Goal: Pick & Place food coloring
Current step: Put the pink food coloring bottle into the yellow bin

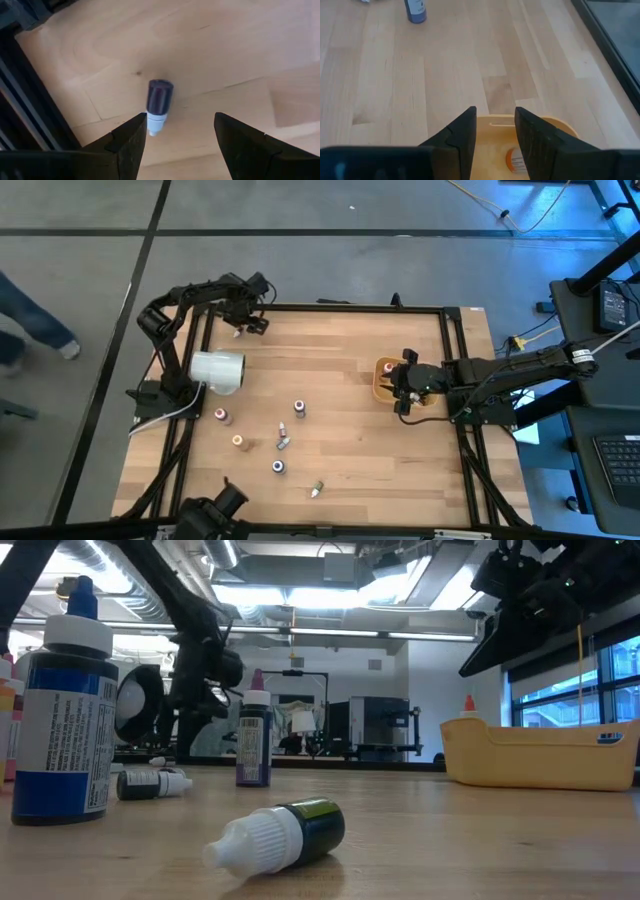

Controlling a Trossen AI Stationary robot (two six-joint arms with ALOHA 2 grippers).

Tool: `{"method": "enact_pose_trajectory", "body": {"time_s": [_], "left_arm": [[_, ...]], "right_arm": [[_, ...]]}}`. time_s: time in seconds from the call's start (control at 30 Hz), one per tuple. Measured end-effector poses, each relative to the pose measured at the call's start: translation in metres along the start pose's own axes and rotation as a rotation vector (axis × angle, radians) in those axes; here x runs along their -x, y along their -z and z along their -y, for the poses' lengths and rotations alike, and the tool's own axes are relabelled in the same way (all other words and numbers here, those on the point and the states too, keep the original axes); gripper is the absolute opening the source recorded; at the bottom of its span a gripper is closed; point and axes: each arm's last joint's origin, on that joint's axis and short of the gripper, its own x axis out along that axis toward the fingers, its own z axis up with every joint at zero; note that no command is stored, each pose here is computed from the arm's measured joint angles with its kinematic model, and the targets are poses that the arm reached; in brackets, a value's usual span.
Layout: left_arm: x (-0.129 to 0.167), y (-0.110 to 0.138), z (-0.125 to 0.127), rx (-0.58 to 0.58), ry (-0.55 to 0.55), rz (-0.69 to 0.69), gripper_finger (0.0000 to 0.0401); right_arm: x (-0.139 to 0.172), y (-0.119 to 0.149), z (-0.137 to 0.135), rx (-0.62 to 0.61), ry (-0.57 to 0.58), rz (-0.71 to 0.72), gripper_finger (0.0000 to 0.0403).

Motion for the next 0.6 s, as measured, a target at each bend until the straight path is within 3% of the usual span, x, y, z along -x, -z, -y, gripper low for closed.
{"method": "enact_pose_trajectory", "body": {"time_s": [0.3, 0.6], "left_arm": [[-0.015, -0.004, -0.007, 0.029, 0.029, 0.065, 0.0226], [-0.025, 0.002, -0.015, 0.043, 0.027, 0.032, 0.0225]], "right_arm": [[0.0, 0.0, 0.0, 0.001, 0.0, 0.002, 0.0137], [0.0, 0.0, 0.0, 0.004, 0.001, 0.002, 0.0137]]}}
